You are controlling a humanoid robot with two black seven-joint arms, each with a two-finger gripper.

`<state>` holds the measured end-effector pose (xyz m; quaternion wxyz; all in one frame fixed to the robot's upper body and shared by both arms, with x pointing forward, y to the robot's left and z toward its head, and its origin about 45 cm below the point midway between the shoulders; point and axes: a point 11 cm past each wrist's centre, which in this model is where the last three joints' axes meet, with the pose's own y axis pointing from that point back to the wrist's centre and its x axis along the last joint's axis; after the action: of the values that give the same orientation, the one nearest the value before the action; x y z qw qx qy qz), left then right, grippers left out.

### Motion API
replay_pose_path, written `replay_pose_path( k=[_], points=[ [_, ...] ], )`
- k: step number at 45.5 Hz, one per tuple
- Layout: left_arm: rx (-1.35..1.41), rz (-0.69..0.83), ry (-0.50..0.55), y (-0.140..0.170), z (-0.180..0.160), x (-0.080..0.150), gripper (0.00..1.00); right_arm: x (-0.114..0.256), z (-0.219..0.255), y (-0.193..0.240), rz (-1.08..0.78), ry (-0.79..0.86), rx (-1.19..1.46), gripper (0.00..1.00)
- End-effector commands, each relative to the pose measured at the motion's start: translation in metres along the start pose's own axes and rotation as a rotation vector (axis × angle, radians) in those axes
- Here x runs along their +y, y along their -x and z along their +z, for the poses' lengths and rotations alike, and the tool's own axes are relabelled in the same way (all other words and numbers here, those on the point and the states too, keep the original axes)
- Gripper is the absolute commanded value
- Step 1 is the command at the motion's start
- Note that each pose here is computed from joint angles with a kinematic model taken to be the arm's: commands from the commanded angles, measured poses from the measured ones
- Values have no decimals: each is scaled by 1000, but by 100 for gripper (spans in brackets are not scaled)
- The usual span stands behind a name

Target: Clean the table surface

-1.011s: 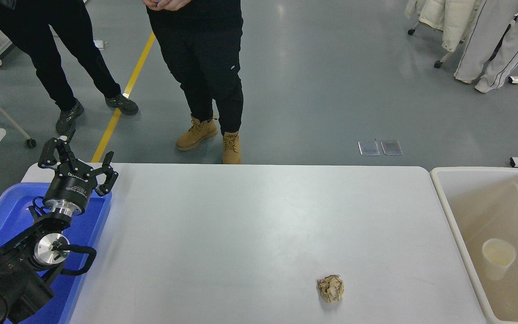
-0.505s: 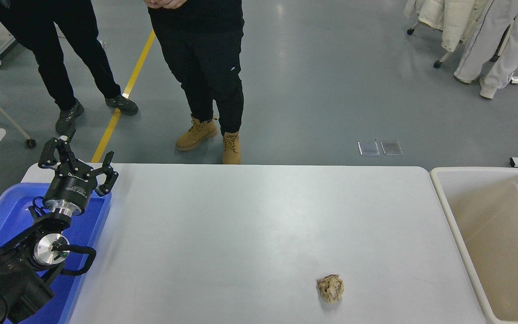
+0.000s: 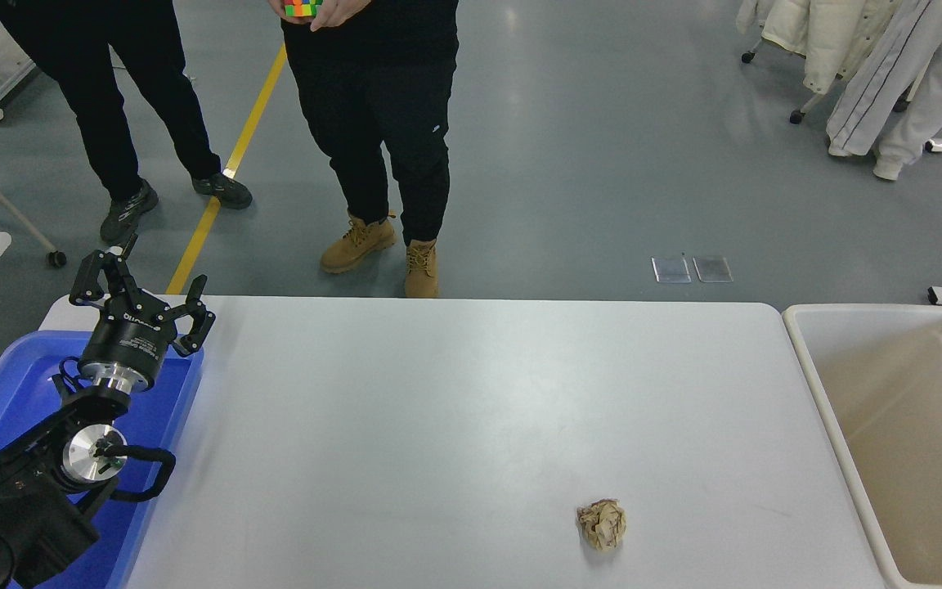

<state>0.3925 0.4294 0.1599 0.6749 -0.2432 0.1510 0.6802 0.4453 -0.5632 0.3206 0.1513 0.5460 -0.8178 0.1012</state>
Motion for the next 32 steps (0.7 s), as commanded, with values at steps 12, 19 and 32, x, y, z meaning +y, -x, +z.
replay_pose_path(
  k=[12, 19, 32],
  points=[
    [0, -1, 0, 0, 0, 0, 100, 3, -87, 27, -84, -260, -397, 99],
    [-2, 1, 0, 0, 1, 0, 100, 14, -50, 55, -147, -193, -458, 99],
    [-1, 1, 0, 0, 0, 0, 100, 44, 11, 105, -253, -190, -525, 99]
  ],
)
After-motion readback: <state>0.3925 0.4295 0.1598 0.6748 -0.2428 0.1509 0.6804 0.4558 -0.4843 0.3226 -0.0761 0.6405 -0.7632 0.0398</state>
